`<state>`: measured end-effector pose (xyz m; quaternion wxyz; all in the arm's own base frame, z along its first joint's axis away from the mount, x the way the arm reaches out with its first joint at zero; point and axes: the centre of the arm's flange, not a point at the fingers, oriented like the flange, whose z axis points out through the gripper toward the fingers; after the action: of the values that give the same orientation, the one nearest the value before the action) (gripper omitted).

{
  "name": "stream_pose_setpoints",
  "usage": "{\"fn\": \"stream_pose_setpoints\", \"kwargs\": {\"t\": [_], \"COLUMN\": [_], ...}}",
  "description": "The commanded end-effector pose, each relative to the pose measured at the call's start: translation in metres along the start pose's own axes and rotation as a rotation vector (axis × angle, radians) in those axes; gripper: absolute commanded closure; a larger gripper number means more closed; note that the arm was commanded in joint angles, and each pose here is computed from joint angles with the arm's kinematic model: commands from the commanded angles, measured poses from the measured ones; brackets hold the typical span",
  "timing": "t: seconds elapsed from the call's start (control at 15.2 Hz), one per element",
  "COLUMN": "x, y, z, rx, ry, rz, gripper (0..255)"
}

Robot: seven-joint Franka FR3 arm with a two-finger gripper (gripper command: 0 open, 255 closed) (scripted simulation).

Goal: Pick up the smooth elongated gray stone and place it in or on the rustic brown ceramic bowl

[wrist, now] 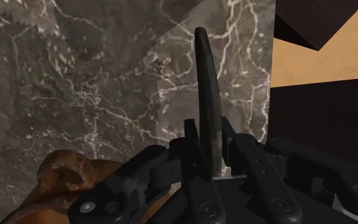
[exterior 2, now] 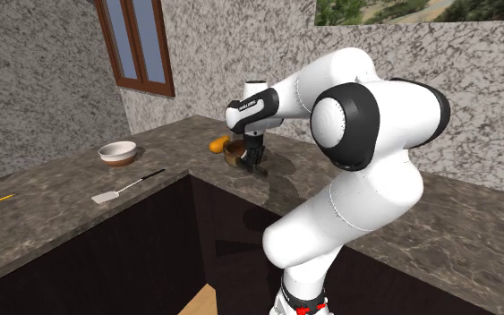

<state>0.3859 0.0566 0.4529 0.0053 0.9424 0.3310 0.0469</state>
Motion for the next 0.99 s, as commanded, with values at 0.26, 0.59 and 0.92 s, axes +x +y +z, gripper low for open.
{"fn": "stream_pose_setpoints", "kwargs": {"t": [0.26, 0.59, 0.92], "x": [0.003, 0.005, 0.008], "y": [0.001, 0.002, 0.003], "z": [-0.031, -0.057, -0.084], "rx": [0.0, 0.0, 0.0], "ry": [0.0, 0.0, 0.0], "rz": [0.0, 0.0, 0.0], "gripper": [255, 255, 255]}}
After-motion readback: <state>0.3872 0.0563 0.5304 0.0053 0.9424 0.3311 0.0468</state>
